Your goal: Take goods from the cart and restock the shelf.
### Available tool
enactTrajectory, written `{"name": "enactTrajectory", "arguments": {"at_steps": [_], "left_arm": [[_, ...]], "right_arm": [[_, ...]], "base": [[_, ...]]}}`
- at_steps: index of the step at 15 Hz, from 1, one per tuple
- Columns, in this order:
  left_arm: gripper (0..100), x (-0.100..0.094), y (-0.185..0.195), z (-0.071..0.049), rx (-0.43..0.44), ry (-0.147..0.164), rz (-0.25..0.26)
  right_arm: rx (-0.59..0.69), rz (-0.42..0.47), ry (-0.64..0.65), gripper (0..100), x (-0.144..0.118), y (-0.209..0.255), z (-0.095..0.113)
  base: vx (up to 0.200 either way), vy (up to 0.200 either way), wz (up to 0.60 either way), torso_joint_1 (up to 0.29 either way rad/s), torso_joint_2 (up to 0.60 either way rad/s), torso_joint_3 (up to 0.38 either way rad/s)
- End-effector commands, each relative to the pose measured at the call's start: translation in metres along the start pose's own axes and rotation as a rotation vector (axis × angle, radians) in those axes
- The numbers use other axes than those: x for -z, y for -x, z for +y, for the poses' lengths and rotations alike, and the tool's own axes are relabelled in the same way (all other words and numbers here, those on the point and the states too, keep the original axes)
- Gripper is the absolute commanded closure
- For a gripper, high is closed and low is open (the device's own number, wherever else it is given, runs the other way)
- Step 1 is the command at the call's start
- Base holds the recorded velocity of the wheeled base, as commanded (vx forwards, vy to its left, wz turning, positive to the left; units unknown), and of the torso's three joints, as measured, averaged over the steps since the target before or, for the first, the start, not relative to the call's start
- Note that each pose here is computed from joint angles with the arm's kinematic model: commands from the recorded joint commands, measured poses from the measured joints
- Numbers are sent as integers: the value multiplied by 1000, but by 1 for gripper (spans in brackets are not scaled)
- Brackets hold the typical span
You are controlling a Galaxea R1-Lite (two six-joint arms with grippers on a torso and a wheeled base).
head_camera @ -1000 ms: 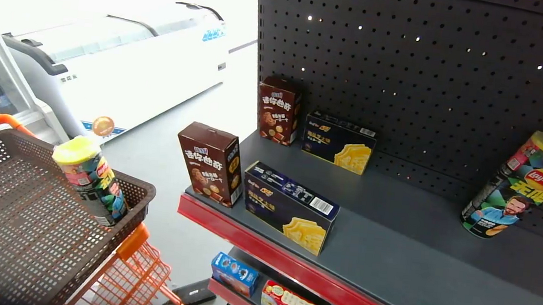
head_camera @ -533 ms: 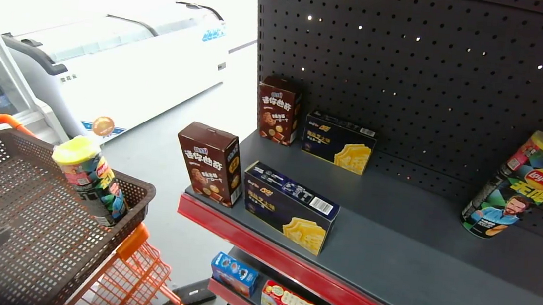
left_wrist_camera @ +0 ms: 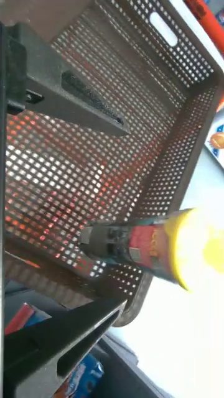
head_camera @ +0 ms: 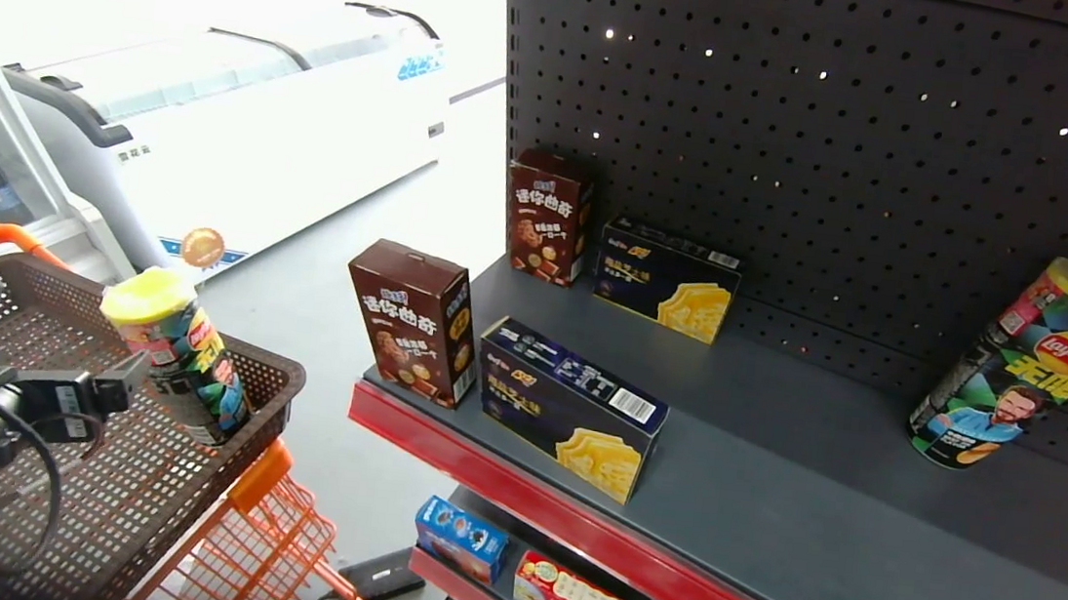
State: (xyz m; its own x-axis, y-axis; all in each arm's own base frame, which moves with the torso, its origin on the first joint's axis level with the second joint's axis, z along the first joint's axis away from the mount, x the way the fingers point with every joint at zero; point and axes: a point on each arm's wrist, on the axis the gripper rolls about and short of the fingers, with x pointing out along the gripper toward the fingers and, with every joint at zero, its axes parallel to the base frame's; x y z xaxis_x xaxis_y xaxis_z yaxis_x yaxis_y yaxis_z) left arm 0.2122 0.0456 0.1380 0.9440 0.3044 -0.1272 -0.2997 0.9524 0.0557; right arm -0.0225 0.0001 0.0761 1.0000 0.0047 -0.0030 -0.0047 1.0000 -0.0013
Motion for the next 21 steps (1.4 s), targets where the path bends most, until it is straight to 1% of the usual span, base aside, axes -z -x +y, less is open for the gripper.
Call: {"name": "enactTrajectory", "arguments": {"at_steps": [1, 2, 3, 4, 5, 6, 7, 9, 13, 14, 16, 17, 18, 19, 21], "left_arm": [[0, 42, -39, -13, 163, 5, 22], [0, 45, -46, -13, 229, -3, -12], [0, 50, -53, -12, 235, -24, -2], [0, 55, -60, -11, 228, -51, 5], [0, 56, -63, -10, 223, -58, 7], [0, 56, -74, -3, 195, -70, -9], [0, 55, -85, 0, 181, -92, -32], [0, 55, -97, 3, 165, -110, -49], [0, 62, -122, 1, 166, -107, -64], [0, 64, -133, 1, 166, -108, -78], [0, 67, -143, -1, 170, -107, -87], [0, 70, -150, -3, 174, -108, -94], [0, 71, -154, -8, 186, -106, -96], [100, 73, -156, -9, 191, -106, -97], [100, 68, -159, -10, 191, -115, -121]], "right_arm": [[-1, 2, 0, 0, 0, 0, 0], [-1, 2, 0, 0, 0, 0, 0], [-1, 2, 0, 0, 0, 0, 0], [-1, 0, 0, 0, 0, 0, 0], [-1, 2, 0, 0, 0, 0, 0], [-1, 2, 0, 0, 0, 0, 0], [-1, 0, 0, 0, 0, 0, 0], [-1, 2, 0, 0, 0, 0, 0], [-1, 0, 0, 0, 0, 0, 0], [-1, 2, 0, 0, 0, 0, 0], [-1, 0, 0, 0, 0, 0, 0], [-1, 0, 0, 0, 0, 0, 0], [-1, 2, 0, 0, 0, 0, 0], [-1, 2, 0, 0, 0, 0, 0], [-1, 0, 0, 0, 0, 0, 0]], "base": [[0, 0, 0, 0, 0, 0], [0, 0, 0, 0, 0, 0], [0, 0, 0, 0, 0, 0], [0, 0, 0, 0, 0, 0], [0, 0, 0, 0, 0, 0], [0, 0, 0, 0, 0, 0], [0, 0, 0, 0, 0, 0], [0, 0, 0, 0, 0, 0], [0, 0, 0, 0, 0, 0], [0, 0, 0, 0, 0, 0], [0, 0, 0, 0, 0, 0], [0, 0, 0, 0, 0, 0], [0, 0, 0, 0, 0, 0], [0, 0, 0, 0, 0, 0], [0, 0, 0, 0, 0, 0]]}}
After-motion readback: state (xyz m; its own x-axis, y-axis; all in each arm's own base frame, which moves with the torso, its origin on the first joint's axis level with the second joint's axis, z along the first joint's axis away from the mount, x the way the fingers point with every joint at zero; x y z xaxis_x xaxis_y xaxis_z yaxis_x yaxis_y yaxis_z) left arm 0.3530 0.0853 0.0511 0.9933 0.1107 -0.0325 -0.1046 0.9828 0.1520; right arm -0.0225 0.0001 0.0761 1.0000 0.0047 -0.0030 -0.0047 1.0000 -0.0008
